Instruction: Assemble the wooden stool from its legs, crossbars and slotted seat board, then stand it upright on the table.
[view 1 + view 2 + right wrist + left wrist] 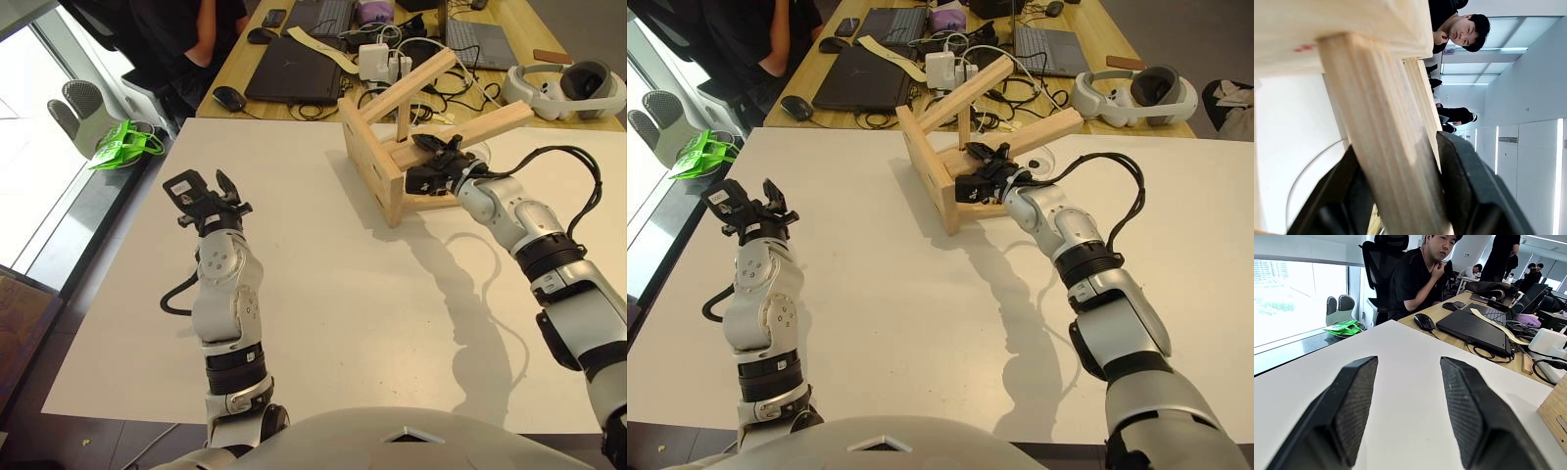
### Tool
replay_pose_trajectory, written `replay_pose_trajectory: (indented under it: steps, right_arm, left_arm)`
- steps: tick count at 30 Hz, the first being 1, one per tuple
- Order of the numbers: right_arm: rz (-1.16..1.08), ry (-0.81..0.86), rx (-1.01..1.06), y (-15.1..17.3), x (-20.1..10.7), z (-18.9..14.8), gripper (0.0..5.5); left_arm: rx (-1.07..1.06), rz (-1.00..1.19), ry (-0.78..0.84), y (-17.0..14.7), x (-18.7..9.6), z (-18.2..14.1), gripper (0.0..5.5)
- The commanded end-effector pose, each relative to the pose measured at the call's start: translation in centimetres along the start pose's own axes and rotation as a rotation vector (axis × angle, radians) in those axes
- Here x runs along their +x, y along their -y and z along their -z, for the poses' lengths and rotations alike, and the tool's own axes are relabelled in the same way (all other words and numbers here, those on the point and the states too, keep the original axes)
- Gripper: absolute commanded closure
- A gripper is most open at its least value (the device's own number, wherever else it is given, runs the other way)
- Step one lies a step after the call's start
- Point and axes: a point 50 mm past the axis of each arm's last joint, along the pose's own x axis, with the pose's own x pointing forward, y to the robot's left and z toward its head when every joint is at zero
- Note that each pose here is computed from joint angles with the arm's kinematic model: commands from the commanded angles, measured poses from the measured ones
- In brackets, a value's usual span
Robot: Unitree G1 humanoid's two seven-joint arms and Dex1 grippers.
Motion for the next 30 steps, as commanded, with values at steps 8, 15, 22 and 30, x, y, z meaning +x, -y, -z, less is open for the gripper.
replay_pose_trajectory:
  steps: [8, 15, 22, 30]
  right_arm:
    - [0.028, -0.065, 0.429, -0.6, -0.1, -0.4, 3.76]
    - [0.116, -0.127, 0.852, -0.3, -0.2, -0.9, 3.76]
    - [0.078, -0.219, 1.248, -1.6, -0.6, -1.4, 3.85]
    - [-0.025, -0.244, 1.372, -2.6, -1.3, -2.9, 4.34]
  left_arm:
    - [-0.007, 0.013, -0.014, 0.3, 0.3, -0.1, 3.12]
    - [0.008, 0.018, -0.001, 0.0, 0.7, -0.5, 3.12]
    - [0.021, 0.024, 0.008, -0.1, 1.0, -0.9, 3.12]
    - [0.037, 0.025, 0.017, -0.2, 1.1, -1.1, 3.12]
